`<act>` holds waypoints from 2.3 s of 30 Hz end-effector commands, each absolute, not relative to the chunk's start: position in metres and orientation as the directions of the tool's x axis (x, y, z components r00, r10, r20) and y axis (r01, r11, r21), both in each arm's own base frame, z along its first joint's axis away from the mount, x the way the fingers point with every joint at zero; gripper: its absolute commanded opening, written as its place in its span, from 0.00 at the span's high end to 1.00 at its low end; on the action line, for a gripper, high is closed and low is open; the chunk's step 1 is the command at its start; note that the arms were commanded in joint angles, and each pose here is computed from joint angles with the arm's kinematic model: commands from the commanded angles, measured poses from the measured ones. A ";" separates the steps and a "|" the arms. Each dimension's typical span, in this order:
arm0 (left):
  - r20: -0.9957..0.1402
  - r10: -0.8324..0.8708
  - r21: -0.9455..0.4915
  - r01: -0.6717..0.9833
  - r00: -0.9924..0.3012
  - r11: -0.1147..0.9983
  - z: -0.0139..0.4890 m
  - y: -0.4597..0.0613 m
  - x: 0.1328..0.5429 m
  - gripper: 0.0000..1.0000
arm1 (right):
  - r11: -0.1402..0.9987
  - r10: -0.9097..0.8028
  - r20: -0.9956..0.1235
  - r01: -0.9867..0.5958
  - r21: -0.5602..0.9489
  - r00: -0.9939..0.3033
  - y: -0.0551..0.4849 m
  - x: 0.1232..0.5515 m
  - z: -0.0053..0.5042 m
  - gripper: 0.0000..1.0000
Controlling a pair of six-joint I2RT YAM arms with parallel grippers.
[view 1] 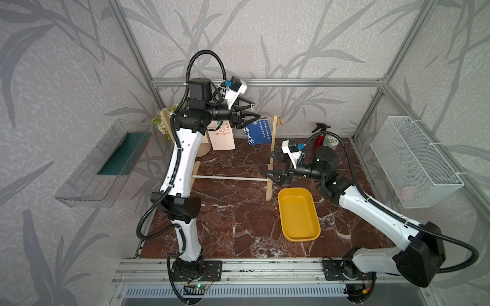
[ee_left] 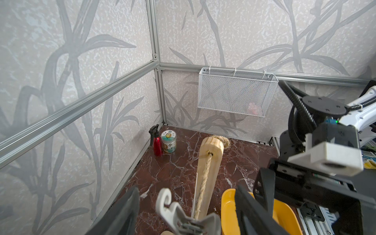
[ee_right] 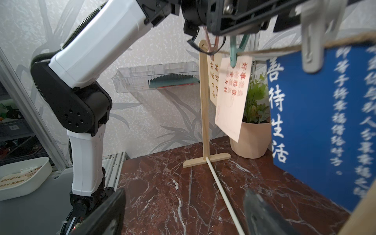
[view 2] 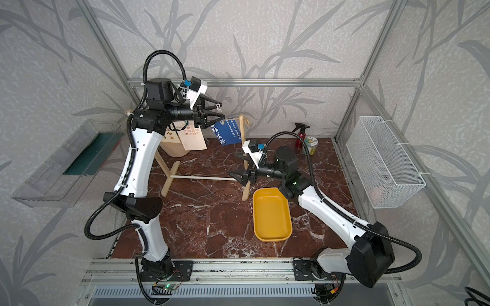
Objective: Remove the postcards from the strings
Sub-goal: Pinch the postcard on the clothesline.
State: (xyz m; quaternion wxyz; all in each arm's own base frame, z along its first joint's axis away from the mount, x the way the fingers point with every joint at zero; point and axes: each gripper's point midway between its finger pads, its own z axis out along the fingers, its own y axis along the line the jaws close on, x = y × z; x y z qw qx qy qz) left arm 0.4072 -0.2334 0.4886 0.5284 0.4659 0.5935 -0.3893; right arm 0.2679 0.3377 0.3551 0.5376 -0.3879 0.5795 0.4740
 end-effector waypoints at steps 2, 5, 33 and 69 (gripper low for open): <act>-0.989 0.146 0.071 0.967 0.035 0.244 0.493 -0.236 0.403 0.26 | 0.352 0.350 -0.930 -0.903 0.245 -0.115 0.346 0.287 0.364 0.13; -0.988 0.148 0.074 0.966 0.038 0.246 0.494 -0.236 0.402 0.26 | 0.358 0.455 -0.886 -0.893 0.274 -0.089 0.361 0.296 0.341 0.13; -0.988 0.139 0.091 0.971 0.061 0.223 0.504 -0.238 0.388 0.26 | 0.633 0.517 -0.845 -0.725 0.271 0.136 0.385 0.397 0.325 0.10; -0.987 0.135 0.113 0.968 0.084 0.224 0.506 -0.238 0.389 0.25 | 0.634 0.540 -0.819 -0.733 0.246 0.192 0.356 0.370 0.367 0.27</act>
